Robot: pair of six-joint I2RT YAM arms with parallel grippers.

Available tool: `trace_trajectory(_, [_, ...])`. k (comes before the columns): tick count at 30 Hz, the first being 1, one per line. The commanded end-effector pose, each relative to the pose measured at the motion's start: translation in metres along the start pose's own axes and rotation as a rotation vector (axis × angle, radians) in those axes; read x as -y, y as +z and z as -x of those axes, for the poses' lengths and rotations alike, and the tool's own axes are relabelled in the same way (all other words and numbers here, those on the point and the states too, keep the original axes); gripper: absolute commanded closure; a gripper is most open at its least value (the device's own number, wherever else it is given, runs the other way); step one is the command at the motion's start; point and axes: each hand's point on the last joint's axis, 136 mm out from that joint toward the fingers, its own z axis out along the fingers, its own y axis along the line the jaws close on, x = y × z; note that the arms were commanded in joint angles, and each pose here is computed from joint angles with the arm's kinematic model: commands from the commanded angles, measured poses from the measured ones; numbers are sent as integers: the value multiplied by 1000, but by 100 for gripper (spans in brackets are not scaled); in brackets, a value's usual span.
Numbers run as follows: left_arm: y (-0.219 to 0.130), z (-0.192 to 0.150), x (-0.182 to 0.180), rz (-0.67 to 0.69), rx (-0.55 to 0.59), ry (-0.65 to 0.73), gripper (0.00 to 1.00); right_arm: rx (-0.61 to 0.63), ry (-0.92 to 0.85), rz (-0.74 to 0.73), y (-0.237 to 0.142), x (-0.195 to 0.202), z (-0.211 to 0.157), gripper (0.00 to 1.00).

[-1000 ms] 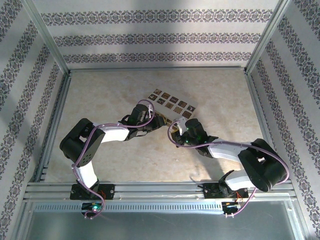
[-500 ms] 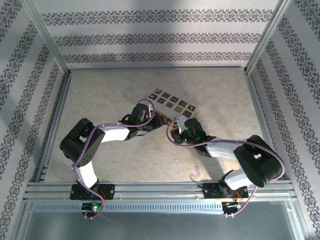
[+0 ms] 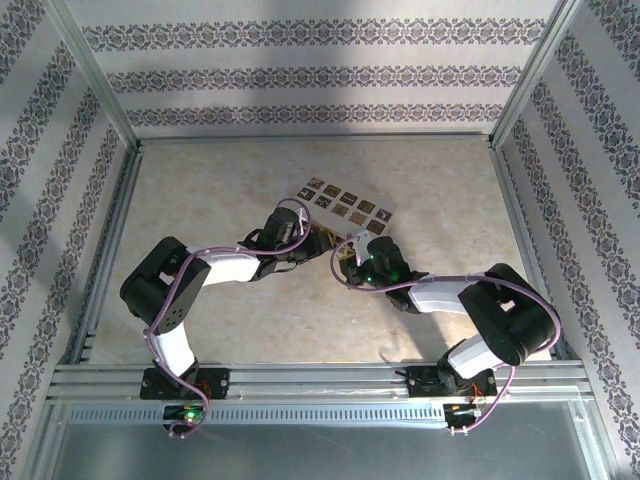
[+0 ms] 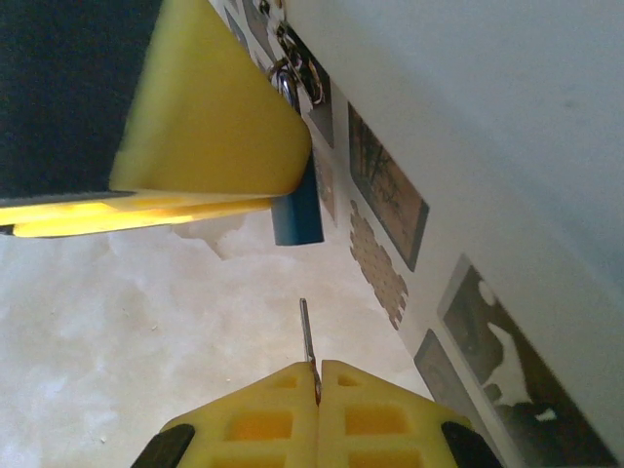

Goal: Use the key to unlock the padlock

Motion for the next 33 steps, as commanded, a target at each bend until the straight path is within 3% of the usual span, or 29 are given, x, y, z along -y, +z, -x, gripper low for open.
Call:
trace_trajectory(1, [2, 8, 27, -68, 21, 19, 81, 59, 9, 3, 2, -1, 15, 100])
trace_trajectory(33, [3, 4, 23, -60, 21, 15, 81, 106, 26, 11, 6, 2, 32, 100])
